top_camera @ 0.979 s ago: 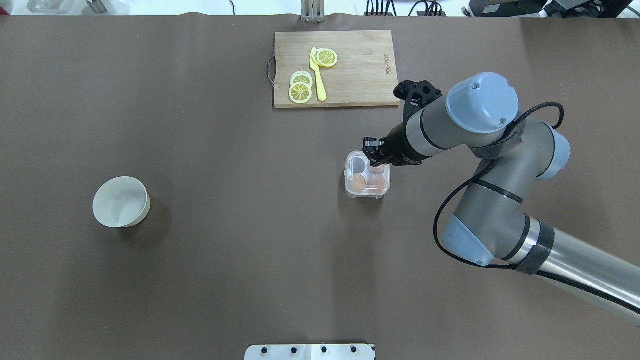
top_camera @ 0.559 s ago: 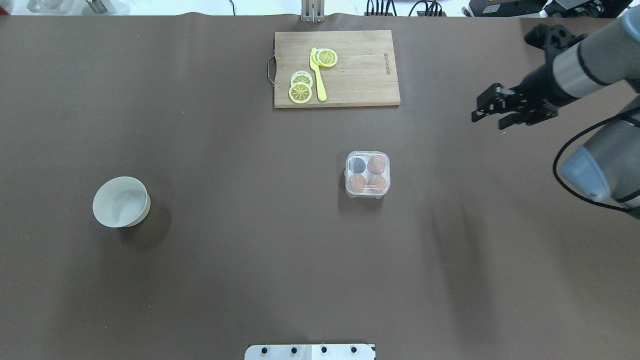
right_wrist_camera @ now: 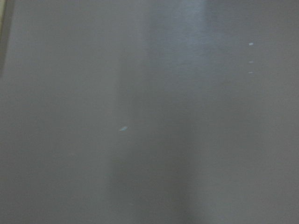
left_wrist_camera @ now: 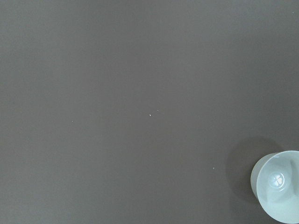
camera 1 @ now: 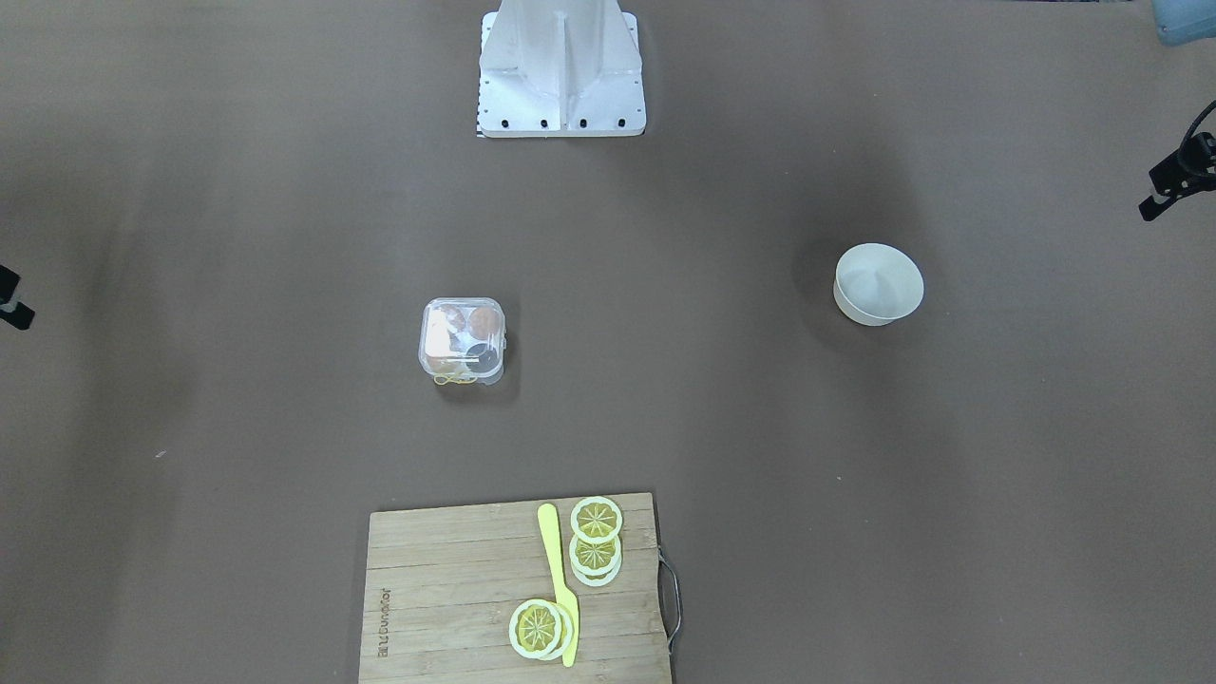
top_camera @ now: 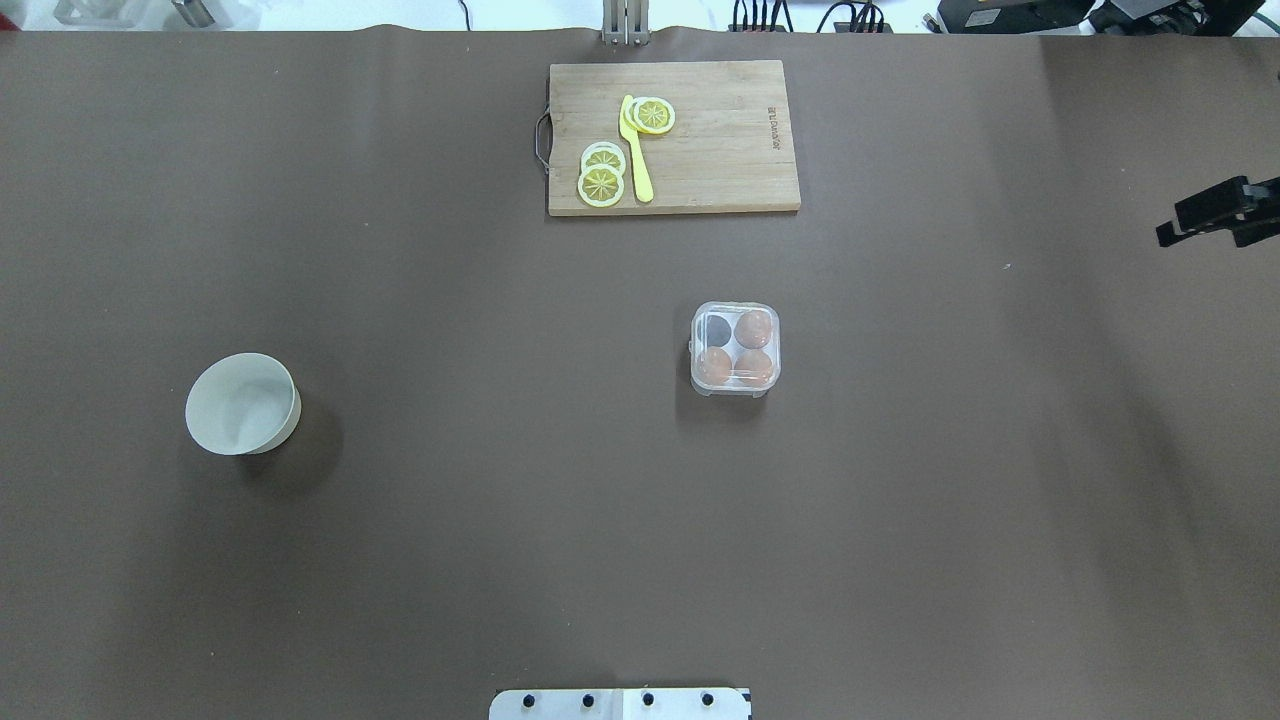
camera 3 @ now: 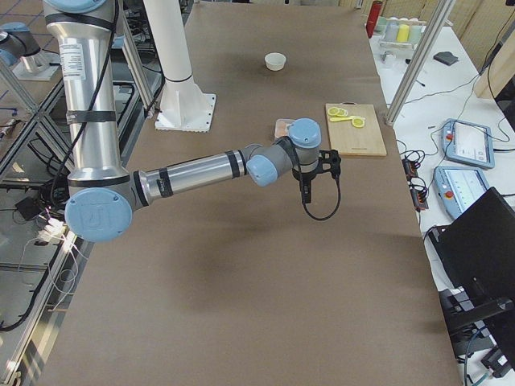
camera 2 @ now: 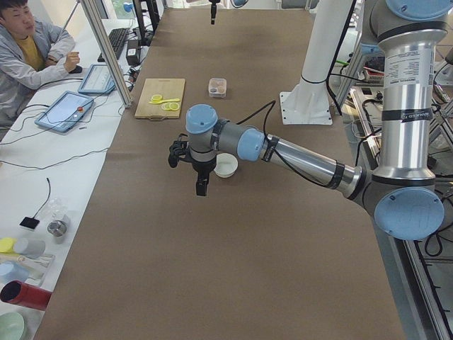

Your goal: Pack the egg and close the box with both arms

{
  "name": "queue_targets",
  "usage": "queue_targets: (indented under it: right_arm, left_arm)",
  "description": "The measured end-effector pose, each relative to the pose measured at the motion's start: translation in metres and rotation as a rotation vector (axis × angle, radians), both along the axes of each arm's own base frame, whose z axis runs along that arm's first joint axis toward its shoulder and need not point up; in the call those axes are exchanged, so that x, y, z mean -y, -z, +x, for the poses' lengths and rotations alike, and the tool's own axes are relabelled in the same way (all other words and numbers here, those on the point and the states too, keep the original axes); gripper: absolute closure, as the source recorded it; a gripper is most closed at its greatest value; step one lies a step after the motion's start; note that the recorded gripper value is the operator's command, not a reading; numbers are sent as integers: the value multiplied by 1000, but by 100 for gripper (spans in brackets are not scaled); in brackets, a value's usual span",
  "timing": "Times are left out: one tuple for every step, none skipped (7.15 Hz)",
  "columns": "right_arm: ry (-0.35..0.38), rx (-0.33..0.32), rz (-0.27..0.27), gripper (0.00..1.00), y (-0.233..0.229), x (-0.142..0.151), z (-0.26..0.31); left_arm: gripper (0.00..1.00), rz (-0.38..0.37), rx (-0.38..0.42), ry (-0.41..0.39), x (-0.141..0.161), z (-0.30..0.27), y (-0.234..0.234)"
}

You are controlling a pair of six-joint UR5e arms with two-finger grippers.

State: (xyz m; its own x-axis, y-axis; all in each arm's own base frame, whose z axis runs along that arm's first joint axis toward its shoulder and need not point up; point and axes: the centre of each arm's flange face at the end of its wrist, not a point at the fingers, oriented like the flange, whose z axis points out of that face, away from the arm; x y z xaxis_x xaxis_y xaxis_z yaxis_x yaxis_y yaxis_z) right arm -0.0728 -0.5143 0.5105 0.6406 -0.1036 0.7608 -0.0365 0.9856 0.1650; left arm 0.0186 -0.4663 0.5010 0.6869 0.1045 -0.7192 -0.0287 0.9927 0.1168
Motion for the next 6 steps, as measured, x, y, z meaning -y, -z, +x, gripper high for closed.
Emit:
queue_targets:
  right_arm:
    - [48, -70, 23, 0, -23, -3, 37]
    - [103, -145, 39, 0, -41, -6, 68]
    - [152, -200, 46, 0, -56, -12, 91]
    - [184, -229, 48, 0, -69, -20, 108]
    - [206, -242, 48, 0, -80, -28, 116]
    - [217, -246, 43, 0, -88, -35, 120]
  left_arm:
    - [3, 7, 9, -13, -3, -10, -14]
    - [3, 14, 20, -35, -13, -23, -34]
    - [3, 21, 30, -59, -25, -39, -57]
    - [3, 24, 51, -74, -37, -55, -79]
    - [2, 27, 81, -86, -45, -66, -95]
    - [2, 20, 97, -89, -50, -72, -105]
